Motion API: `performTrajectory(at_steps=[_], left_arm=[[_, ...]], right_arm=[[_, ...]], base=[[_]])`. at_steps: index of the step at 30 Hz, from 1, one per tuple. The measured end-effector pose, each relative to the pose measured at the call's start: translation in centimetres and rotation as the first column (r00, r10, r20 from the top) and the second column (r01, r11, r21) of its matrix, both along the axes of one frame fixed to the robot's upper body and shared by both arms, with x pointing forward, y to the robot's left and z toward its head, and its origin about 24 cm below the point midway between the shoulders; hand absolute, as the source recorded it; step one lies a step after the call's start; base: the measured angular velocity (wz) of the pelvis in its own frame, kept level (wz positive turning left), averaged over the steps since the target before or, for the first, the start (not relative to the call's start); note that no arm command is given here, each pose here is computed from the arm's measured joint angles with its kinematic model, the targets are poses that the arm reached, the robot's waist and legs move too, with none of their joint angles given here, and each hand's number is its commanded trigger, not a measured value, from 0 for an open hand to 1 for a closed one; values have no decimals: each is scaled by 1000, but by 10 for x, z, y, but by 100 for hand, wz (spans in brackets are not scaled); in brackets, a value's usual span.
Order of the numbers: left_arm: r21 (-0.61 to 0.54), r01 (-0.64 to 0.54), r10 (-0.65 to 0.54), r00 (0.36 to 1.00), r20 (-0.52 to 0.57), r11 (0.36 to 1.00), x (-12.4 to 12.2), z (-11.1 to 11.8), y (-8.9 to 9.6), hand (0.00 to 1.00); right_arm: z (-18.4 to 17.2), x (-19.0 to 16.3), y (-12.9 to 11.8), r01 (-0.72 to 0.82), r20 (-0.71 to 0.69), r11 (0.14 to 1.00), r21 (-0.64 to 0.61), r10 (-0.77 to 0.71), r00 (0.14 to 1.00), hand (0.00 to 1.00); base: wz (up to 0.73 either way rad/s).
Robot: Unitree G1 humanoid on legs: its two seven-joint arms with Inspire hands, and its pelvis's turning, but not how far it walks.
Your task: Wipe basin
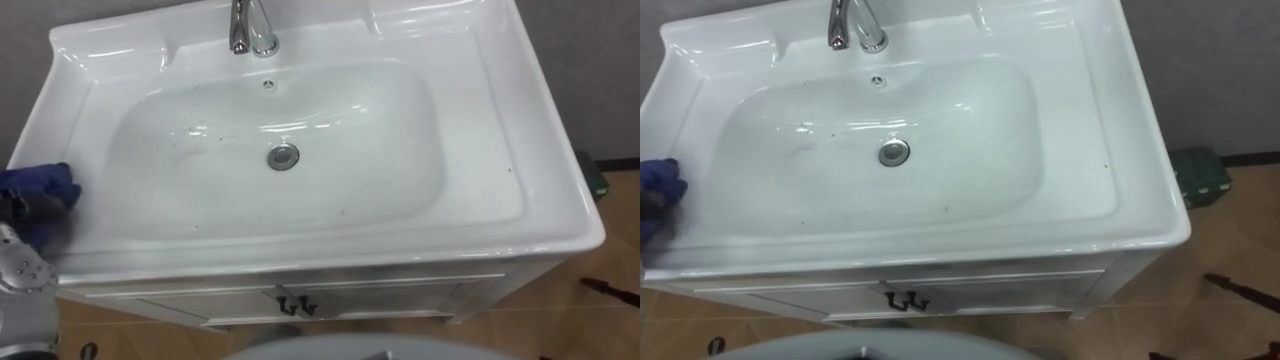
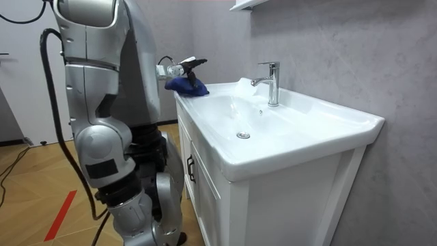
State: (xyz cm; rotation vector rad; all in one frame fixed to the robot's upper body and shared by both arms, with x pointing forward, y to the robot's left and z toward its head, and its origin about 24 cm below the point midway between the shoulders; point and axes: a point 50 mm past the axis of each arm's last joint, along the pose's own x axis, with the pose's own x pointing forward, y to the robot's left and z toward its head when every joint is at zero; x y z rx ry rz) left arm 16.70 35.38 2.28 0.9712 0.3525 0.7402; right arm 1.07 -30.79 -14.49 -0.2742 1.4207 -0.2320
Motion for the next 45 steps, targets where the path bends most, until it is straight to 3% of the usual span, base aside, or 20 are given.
performTrajectory(at_steps=[3,7,11,17,24,30,37,42,45], left_arm=[[-26,19,-17,998,63,999,4,8,-3,0],[-147,25,-4,990,143,989,6,9,-4,0],[-326,61,17,973,229,944,9,9,-6,0],[-439,113,25,955,295,891,13,9,-16,0],[-409,89,69,932,356,908,12,24,-4,0],[-334,-11,184,851,492,942,7,56,20,0],[-261,-140,270,774,573,955,-8,82,45,0],[-269,-249,360,752,551,930,-23,72,55,0],[-284,-333,432,779,455,899,-45,49,62,0]], right_arm=[[-1,3,3,28,19,999,14,-29,999,0],[-3,9,8,30,33,999,25,-31,999,0],[-5,6,10,39,13,999,32,-40,999,0],[-6,4,15,50,-8,998,47,-50,999,0],[-7,-9,15,42,-52,998,46,-39,998,0],[-6,-18,15,70,-68,996,51,-67,995,0],[-4,-13,11,59,-44,998,31,-58,997,0],[-4,-7,10,49,-26,999,15,-49,998,0],[-3,-5,9,54,-11,998,12,-54,998,0]], base=[[0],[0],[5],[0],[-1],[0],[1],[6],[16]])
